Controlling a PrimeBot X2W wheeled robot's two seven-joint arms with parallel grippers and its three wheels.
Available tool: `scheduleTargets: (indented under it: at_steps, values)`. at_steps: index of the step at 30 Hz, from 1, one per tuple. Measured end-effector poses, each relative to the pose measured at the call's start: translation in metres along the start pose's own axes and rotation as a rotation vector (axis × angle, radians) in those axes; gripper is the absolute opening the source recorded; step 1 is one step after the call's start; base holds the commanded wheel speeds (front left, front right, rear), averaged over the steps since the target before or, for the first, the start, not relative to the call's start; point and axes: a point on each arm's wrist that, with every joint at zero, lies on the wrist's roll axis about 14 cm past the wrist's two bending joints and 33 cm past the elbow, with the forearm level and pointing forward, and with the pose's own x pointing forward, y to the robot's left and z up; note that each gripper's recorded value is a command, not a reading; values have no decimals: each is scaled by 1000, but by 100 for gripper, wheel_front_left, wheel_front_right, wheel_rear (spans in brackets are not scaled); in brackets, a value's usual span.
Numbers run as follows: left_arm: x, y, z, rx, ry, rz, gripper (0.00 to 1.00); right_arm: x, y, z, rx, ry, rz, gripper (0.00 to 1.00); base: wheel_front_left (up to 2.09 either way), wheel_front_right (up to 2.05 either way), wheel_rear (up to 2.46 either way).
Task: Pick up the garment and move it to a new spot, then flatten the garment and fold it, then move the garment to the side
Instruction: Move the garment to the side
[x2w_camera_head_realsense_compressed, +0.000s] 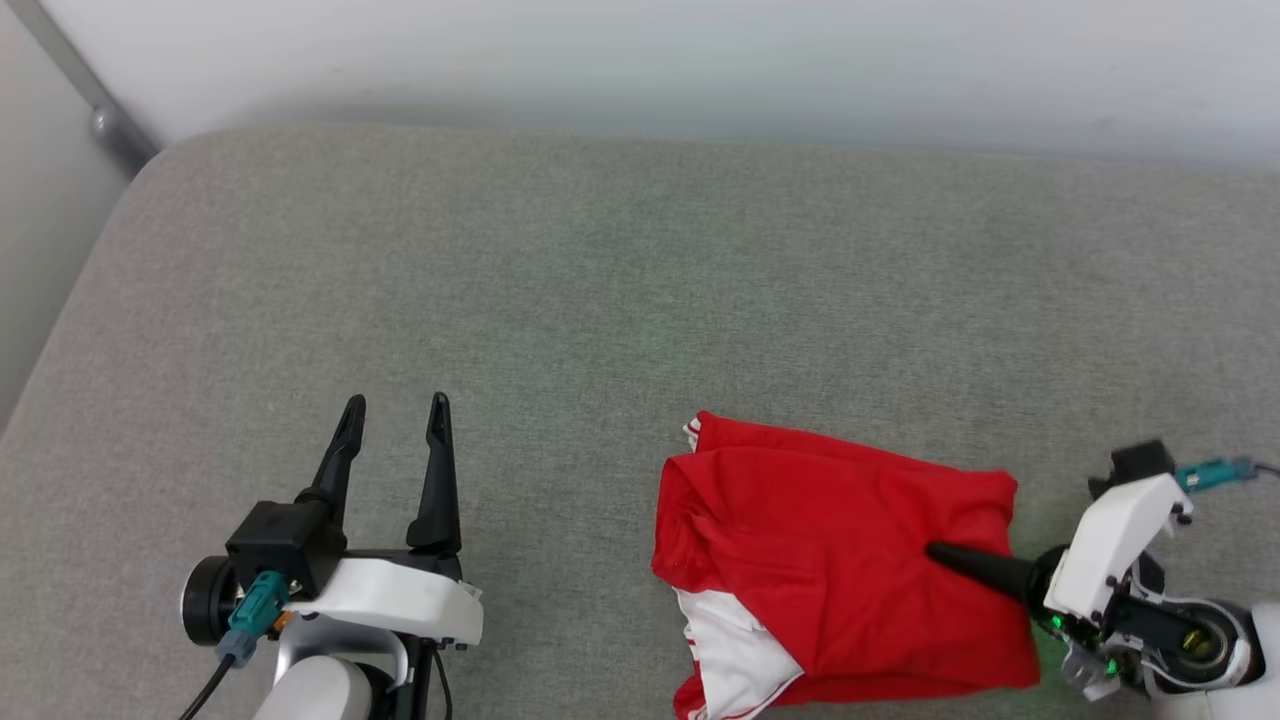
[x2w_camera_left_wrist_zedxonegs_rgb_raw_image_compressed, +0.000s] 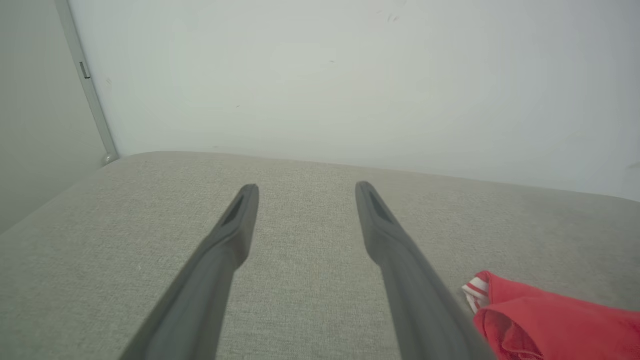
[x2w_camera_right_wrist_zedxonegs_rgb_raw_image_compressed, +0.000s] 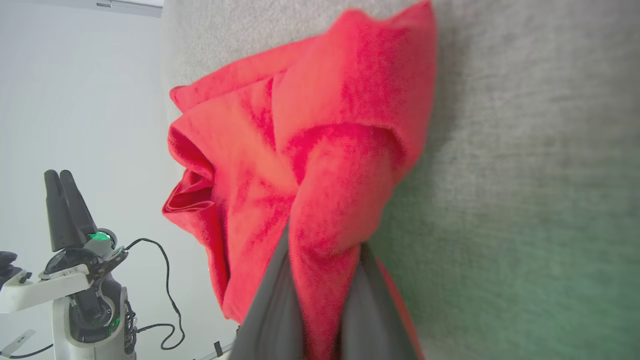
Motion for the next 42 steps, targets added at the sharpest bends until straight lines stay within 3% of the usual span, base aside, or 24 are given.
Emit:
scheduleTargets:
  at_steps: [7,10,16,25,33,37,42]
  values:
    - [0,-9,6,0,-17,-28,100,-27,31,28,-403,-106,-86,0,0,0,0]
    - [1,-19,5,-2,-16,-57,100,-45,27,34,-561,-135,-176,0,0,0,0]
    - [9,-54,7,-23,-26,-154,100,-89,7,51,-707,-214,-343,0,0,0,0]
    - [51,-122,8,-35,-61,-356,100,-162,-33,104,-708,-390,-573,0,0,0,0]
    - [105,-177,-16,-42,-67,-546,100,-206,-115,155,-587,-453,-825,0,0,0,0]
    - [125,-194,-39,-54,-57,-609,100,-223,-152,178,-546,-484,-941,0,0,0,0]
    - [137,-202,-71,-80,-24,-640,100,-236,-183,207,-585,-522,-1069,0,0,0,0]
